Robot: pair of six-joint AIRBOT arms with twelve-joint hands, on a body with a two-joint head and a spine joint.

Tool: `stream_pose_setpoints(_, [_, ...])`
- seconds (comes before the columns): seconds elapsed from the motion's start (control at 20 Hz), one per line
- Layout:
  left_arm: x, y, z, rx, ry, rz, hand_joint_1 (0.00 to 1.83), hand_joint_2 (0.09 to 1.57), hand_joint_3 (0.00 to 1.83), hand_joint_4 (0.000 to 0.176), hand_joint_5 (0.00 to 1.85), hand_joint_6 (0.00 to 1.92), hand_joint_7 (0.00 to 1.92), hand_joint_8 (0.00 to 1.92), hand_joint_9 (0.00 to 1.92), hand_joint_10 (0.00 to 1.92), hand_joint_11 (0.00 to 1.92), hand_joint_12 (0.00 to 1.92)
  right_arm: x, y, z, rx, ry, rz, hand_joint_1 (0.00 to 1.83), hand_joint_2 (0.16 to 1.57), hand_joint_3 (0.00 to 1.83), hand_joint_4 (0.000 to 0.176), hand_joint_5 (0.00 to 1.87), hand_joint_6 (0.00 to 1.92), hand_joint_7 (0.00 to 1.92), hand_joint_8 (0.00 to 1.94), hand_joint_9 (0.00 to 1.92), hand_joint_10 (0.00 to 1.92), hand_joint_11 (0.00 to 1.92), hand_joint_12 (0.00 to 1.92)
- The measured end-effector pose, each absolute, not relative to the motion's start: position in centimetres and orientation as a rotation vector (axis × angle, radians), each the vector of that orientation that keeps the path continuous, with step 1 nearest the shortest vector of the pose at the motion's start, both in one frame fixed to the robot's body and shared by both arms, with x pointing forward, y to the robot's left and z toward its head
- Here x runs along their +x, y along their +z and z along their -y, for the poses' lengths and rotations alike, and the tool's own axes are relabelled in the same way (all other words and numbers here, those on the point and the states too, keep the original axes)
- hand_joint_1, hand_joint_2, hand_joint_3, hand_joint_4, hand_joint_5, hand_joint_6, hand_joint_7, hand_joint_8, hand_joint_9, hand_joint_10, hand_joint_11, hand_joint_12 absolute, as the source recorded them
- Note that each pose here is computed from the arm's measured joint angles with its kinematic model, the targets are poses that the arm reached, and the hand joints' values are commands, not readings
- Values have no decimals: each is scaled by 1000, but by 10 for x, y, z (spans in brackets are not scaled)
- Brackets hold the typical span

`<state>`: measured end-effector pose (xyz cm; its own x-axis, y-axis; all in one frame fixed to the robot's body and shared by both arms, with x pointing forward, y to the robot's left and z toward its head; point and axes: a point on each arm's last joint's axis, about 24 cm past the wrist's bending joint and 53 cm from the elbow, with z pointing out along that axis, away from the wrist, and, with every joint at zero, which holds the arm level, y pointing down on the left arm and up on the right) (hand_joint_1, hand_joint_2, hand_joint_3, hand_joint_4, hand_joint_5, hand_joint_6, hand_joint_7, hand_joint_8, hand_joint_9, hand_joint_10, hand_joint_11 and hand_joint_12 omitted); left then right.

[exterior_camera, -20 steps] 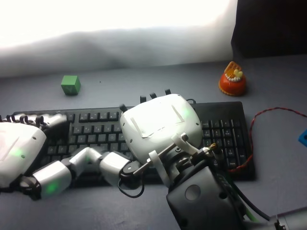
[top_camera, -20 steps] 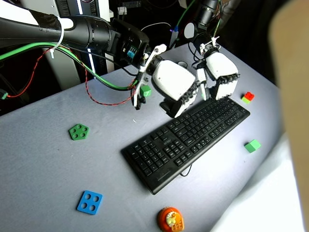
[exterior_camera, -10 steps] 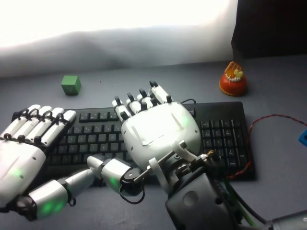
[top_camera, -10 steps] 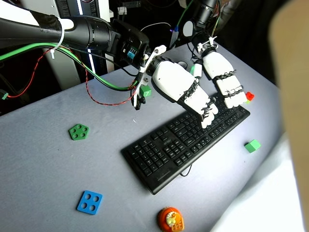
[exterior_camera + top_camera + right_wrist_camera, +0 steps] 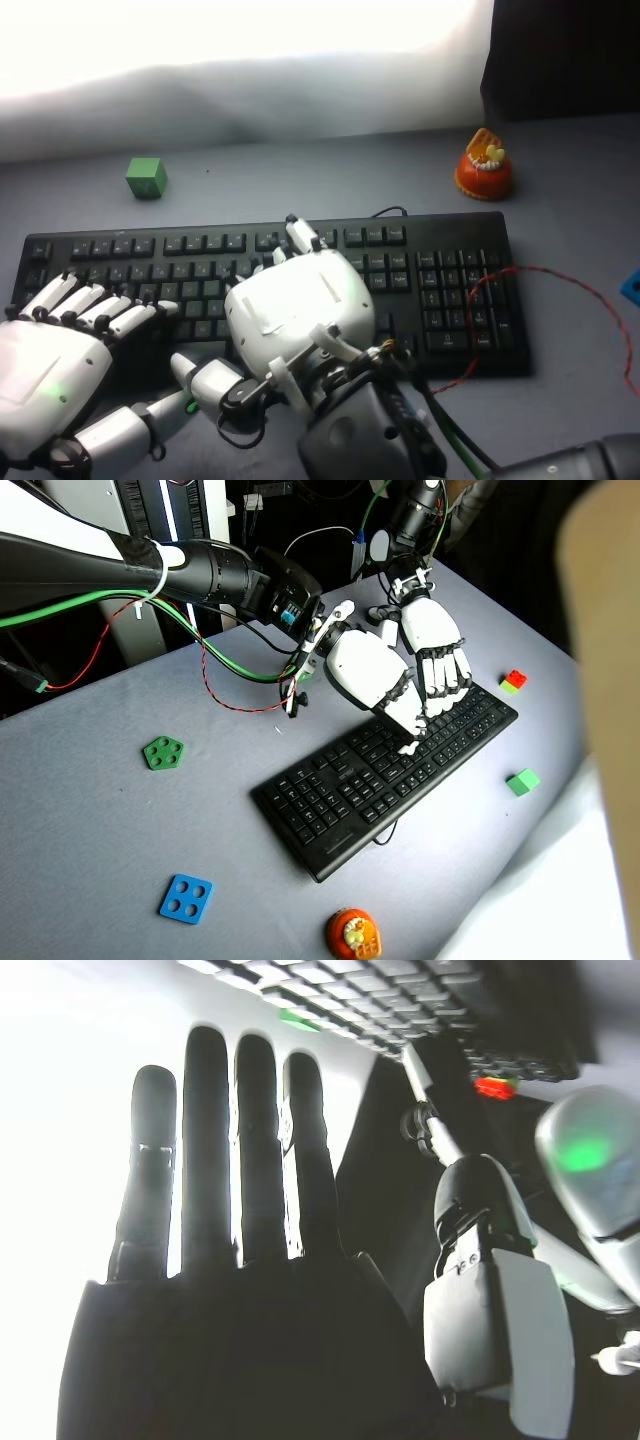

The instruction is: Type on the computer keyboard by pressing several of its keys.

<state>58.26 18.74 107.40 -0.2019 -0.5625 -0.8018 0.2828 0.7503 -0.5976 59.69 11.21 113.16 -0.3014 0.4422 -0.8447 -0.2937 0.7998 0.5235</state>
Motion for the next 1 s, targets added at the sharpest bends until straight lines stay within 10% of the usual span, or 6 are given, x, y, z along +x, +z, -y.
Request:
stream_pose_setpoints(0.55, [599,1078,-188,-209,-767,-1584,68,1290,0,1,214,640,264,736,104,1024,0,1241,607,1126,-111,128,721,-1715,49,1205,0,0,550,358,648,348,321,1022,0,1522])
stream_pose_setpoints(0.75, [603,1081,-190,-205,-761,-1570,61,1302,1,0,451,828,435,340,132,708,0,1089,608,1130,-111,115,726,-1691,36,1210,0,0,609,834,683,283,400,757,0,1432])
stream_pose_setpoints(0.8, [604,1082,-190,-202,-760,-1565,42,1310,1,0,388,789,468,267,143,669,0,1026,609,1130,-111,117,726,-1687,36,1212,0,0,523,800,736,241,468,701,0,1435])
stream_pose_setpoints(0.85, [605,1084,-191,-198,-758,-1560,75,1303,0,0,254,443,584,233,300,806,0,1192,609,1130,-110,121,726,-1688,34,1222,3,0,512,405,765,691,522,1092,19,1553])
stream_pose_setpoints(1.0, [607,1087,-190,-202,-761,-1549,40,1310,1,0,400,284,573,167,251,821,0,1297,611,1132,-109,117,723,-1678,70,1216,0,0,690,479,554,733,343,1108,9,1632])
